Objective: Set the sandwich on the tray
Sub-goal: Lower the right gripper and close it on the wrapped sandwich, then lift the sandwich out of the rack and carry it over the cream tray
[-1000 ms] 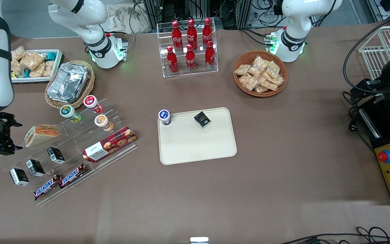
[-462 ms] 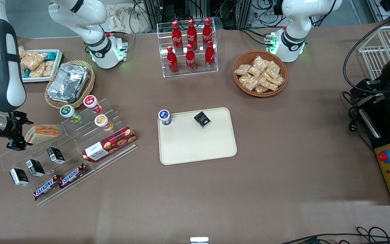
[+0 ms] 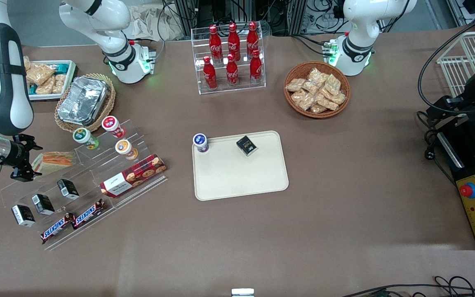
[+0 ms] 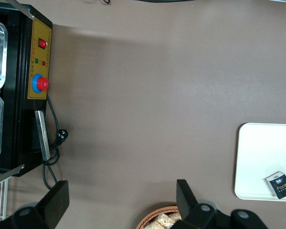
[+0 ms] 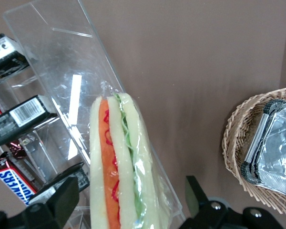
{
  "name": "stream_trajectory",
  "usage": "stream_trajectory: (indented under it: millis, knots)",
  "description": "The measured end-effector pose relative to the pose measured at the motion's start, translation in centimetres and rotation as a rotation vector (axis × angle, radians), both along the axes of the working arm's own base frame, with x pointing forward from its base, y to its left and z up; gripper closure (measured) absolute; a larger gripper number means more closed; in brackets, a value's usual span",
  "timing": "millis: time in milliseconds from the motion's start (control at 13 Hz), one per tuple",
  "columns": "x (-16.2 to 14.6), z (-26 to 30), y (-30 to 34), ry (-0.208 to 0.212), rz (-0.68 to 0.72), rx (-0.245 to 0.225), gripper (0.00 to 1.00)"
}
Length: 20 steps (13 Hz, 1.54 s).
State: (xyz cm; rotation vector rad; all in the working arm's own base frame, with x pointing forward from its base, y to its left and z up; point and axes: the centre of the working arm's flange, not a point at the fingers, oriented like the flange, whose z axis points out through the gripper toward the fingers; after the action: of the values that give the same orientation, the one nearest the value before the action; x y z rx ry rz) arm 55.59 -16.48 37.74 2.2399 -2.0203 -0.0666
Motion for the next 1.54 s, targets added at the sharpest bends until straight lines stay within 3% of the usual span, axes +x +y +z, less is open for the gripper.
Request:
stream_trajectory:
  millis: [308,538,769,923,1308,1385,1538]
  knots:
    - [-0.6,-2.0,0.4,-0.021,0.007,-0.001,0.03]
    - [-0.8,-2.9,0.6,-0.033,0.012,-0.002,0.11]
    - [-0.7,-2.9,0.9,-0.052,0.021,-0.005,0.42]
    - [-0.2,-2.2,1.5,-0.092,0.068,-0.010,0.59]
    - [1.9,3.4,4.7,-0.194,0.389,-0.022,0.61]
    - [2.5,4.9,6.0,-0.199,0.493,-0.021,0.61]
    - [3.2,7.2,8.6,-0.159,0.737,-0.003,0.64]
